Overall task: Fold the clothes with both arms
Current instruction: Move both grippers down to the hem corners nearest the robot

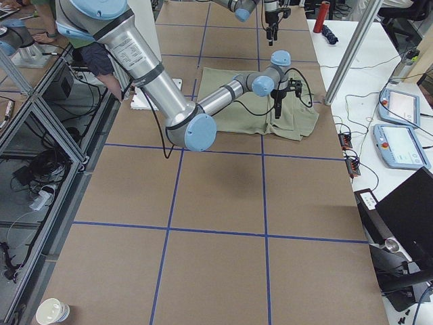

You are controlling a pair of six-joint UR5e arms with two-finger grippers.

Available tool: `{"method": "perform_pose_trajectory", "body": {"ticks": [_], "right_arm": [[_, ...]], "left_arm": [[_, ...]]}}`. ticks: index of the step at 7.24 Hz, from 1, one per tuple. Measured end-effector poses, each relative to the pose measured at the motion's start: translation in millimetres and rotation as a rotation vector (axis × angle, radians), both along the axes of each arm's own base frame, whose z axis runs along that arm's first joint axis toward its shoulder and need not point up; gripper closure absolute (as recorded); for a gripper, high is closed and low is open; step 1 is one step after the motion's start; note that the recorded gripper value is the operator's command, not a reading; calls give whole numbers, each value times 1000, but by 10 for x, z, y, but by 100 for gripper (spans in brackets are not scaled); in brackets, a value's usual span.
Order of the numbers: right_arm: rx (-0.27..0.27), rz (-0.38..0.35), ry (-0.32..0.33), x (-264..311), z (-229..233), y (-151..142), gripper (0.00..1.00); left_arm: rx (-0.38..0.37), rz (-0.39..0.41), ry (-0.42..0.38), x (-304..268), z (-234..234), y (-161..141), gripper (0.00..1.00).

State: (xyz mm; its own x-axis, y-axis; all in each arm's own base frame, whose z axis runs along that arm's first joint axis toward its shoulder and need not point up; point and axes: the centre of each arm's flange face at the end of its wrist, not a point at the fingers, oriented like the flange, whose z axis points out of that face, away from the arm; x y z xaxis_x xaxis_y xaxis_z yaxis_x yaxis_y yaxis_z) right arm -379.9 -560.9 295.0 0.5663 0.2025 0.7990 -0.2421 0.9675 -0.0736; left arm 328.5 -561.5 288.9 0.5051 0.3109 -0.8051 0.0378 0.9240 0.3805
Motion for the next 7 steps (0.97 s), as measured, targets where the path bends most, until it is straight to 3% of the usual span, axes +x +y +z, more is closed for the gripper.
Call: {"method": "perform_pose_trajectory", "body": {"ticks": [2,4,5,7], "right_arm": [[-91,85,-90,283,-91,1099,0],[-87,164,-162,167,3,1926,0],[-81,187,-194,82,124,2178,0],[-86,205,-206,4,238,2373,0]], "left_arm": [[-103,-30,71,0,7,840,2],[-193,-96,195,144,302,1659,7],[-235,-130,244,245,524,1992,12],[-318,-194,263,561,843,2482,15]]}}
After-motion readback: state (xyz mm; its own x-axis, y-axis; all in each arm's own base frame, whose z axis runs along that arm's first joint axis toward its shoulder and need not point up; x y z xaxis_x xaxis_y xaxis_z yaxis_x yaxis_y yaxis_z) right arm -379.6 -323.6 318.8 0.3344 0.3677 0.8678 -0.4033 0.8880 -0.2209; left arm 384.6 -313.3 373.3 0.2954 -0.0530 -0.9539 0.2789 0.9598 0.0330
